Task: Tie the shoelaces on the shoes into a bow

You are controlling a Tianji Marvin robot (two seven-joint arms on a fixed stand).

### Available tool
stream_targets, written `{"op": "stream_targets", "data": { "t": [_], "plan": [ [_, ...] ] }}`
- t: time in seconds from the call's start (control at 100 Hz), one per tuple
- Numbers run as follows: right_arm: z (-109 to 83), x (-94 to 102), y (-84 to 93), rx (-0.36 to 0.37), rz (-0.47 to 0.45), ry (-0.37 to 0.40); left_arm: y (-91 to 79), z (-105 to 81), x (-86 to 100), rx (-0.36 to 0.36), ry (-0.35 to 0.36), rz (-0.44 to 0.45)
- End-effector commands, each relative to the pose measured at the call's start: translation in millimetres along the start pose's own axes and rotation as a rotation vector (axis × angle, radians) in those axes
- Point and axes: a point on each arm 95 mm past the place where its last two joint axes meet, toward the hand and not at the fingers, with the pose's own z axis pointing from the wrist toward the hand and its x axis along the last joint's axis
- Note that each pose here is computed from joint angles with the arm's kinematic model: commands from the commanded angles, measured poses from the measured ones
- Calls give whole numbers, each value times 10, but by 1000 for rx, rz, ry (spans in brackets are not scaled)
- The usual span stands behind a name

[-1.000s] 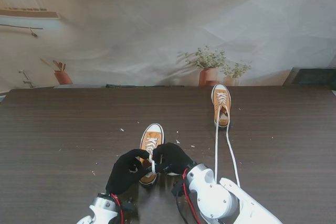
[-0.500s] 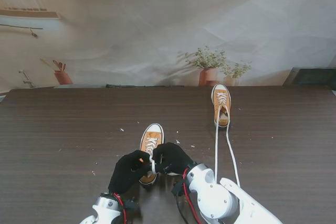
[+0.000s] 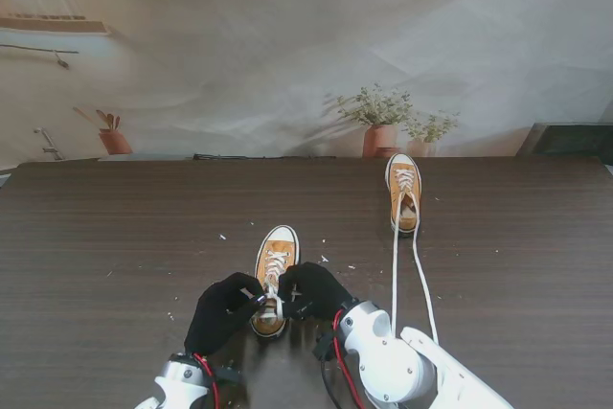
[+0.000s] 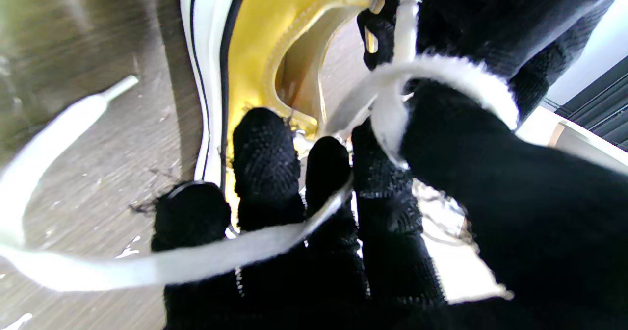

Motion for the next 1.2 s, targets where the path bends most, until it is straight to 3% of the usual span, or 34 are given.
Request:
{"op": "stream_targets", "data": {
  "t": [0.0,0.24,0.58,0.88,1.19],
  "plan": [
    [-21,-19,-6,13,-6,-11,-16,-21,-10,-9,-13,6],
    [-3,-21,-8,2,-21,-18,-43,-53,-67,-7,-32,16],
    [4,17,-18,10,-22,-6,-17,-19,-36,-42,24,79],
    [-13,23,-38,14,-15,-2,84,80,29,-47,39,55],
    [-16,7,-41,10,-13,-10,80,40,34,-38,8,42]
  ]
}}
